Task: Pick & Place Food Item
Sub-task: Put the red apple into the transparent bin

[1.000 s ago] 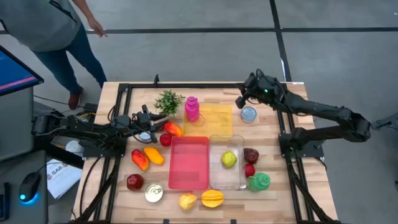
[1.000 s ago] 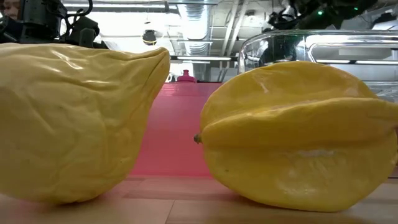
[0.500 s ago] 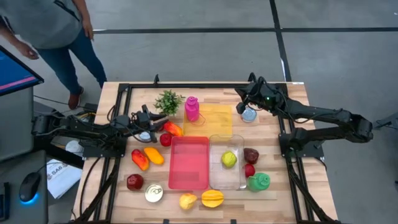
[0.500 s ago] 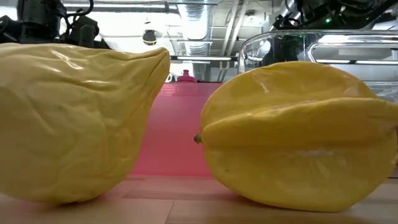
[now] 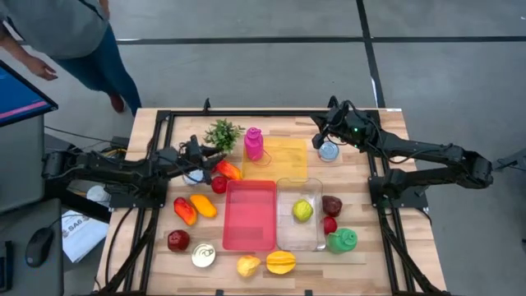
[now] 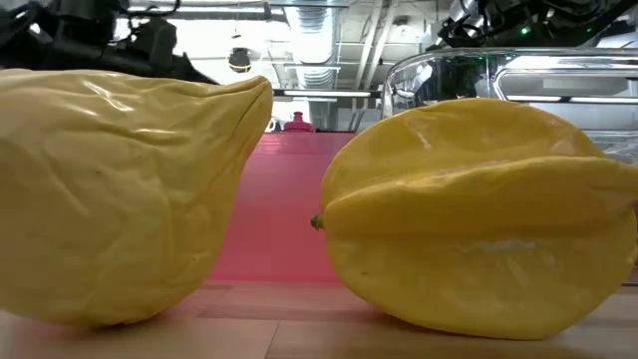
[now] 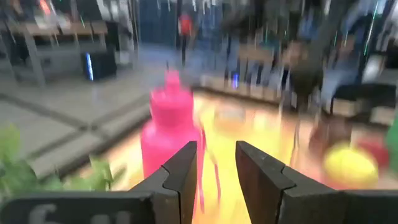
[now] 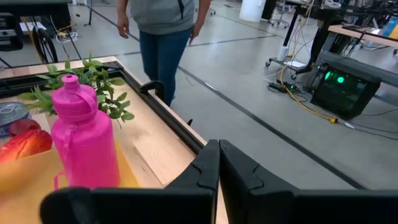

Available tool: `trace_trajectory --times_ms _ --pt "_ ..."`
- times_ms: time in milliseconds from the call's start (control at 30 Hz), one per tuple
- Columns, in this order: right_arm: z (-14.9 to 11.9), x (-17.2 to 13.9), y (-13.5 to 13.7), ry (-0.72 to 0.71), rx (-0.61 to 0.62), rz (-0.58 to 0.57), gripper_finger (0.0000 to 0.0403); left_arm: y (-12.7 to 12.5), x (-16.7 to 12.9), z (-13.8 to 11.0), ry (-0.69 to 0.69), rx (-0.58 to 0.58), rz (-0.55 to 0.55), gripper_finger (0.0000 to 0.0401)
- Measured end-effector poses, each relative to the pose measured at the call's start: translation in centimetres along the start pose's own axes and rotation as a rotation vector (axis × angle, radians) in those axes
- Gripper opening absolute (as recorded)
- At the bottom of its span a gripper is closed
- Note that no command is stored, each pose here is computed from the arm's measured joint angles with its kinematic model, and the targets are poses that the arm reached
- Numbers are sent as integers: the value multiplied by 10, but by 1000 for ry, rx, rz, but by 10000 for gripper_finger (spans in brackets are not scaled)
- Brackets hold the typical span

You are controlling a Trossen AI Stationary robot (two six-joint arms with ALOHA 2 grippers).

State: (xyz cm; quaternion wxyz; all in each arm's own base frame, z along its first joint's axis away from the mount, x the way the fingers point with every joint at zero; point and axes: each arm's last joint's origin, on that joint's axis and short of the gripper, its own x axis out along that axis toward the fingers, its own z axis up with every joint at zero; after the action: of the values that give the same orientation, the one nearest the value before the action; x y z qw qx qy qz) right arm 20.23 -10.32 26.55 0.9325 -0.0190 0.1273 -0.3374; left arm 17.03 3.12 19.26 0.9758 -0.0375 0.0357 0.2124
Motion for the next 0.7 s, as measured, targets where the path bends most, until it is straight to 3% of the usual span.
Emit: trace_trajectory --times_ms 233,700 --pt "0 0 0 1 15 1 5 -5 1 2 395 100 38 99" --pt "0 0 0 1 10 1 5 -18 -10 8 568 171 -20 99"
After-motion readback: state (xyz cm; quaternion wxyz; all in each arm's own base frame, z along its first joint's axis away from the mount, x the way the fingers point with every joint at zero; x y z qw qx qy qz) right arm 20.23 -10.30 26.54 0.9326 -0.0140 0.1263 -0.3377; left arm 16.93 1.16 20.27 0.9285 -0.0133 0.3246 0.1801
